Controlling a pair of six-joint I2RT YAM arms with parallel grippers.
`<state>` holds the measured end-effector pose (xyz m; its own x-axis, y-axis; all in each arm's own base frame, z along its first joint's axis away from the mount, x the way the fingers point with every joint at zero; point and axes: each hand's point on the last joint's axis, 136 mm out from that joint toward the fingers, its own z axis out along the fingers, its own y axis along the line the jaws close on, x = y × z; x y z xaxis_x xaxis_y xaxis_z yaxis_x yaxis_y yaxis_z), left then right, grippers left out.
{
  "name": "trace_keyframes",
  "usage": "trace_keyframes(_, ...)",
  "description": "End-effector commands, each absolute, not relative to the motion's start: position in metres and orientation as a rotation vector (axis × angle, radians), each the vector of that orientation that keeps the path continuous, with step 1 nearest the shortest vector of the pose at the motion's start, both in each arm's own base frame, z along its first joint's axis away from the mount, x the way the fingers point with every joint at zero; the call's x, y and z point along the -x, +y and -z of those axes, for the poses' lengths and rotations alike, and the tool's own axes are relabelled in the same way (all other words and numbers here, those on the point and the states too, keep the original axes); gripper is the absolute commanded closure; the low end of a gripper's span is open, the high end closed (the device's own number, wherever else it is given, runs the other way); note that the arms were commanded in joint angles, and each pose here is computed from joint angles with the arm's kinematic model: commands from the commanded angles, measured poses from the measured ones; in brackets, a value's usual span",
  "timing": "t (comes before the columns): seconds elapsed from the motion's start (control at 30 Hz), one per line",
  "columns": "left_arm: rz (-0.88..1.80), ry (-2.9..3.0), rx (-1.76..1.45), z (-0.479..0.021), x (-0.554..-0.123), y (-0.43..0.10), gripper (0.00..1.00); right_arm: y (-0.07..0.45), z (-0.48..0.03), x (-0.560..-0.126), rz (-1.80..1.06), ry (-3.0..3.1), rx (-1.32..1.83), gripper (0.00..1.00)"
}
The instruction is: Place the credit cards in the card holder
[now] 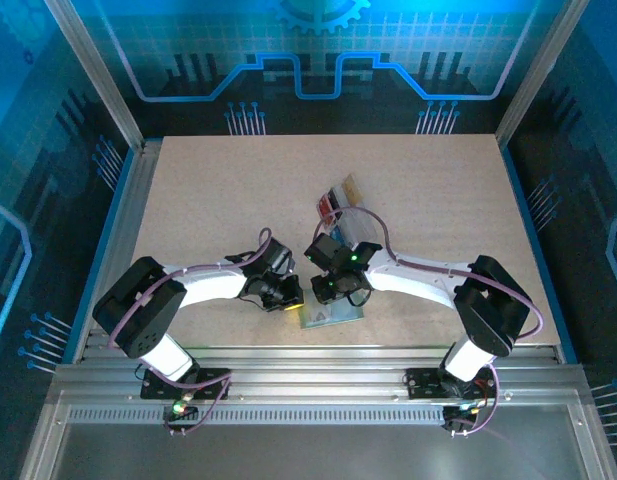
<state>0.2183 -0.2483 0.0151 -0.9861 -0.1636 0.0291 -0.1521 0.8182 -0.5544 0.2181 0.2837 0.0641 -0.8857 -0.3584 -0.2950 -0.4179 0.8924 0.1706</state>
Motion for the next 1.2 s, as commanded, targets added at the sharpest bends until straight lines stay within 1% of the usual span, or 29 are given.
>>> trace_keyframes(0.0, 0.877, 3.020, 0.271, -0.002, -0.209, -0.245, 0.91, 0.289, -0.067, -0.208, -0.411, 2.815, 0.598, 0.73)
trace_keyframes(0.07, 0.878, 3.023, 0.272, -0.002, -0.209, -0.245, 0.92, 0.292, -0.066, -0.205, -0.442, 2.822, 0.598, 0.69)
trace_keyframes(0.23, 0.889, 3.018, 0.269, -0.005, -0.209, -0.246, 0.92, 0.299, -0.062, -0.201, -0.514, 2.834, 0.601, 0.66)
trace_keyframes(0.43, 1.003, 2.974, 0.310, -0.021, -0.215, -0.249, 0.91, 0.318, -0.063, -0.196, -0.684, 2.820, 0.598, 0.62)
trace_keyframes(0.5, 1.036, 2.944, 0.337, -0.030, -0.219, -0.244, 0.90, 0.322, -0.063, -0.196, -0.710, 2.818, 0.592, 0.60)
trace_keyframes(0.63, 1.095, 2.880, 0.392, -0.049, -0.225, -0.229, 0.86, 0.326, -0.056, -0.197, -0.730, 2.826, 0.586, 0.58)
trace_keyframes(0.77, 1.091, 2.832, 0.418, -0.067, -0.227, -0.211, 0.83, 0.330, -0.061, -0.200, -0.735, 2.806, 0.608, 0.58)
trace_keyframes(0.87, 1.064, 2.800, 0.422, -0.078, -0.229, -0.200, 0.78, 0.314, -0.088, -0.221, -0.583, 2.723, 0.592, 0.57)
trace_keyframes(0.97, 1.032, 2.796, 0.376, -0.085, -0.232, -0.198, 0.72, 0.267, -0.121, -0.258, -0.318, 2.657, 0.458, 0.45)
trace_keyframes(1.0, 1.028, 2.796, 0.371, -0.085, -0.233, -0.199, 0.70, 0.249, -0.127, -0.270, -0.220, 2.656, 0.414, 0.44)
trace_keyframes(1.07, 1.032, 2.788, 0.360, -0.086, -0.238, -0.201, 0.68, 0.214, -0.139, -0.294, -0.015, 2.655, 0.342, 0.44)
trace_keyframes(1.17, 1.057, 2.776, 0.355, -0.089, -0.246, -0.208, 0.67, 0.186, -0.150, -0.321, 0.160, 2.627, 0.308, 0.48)
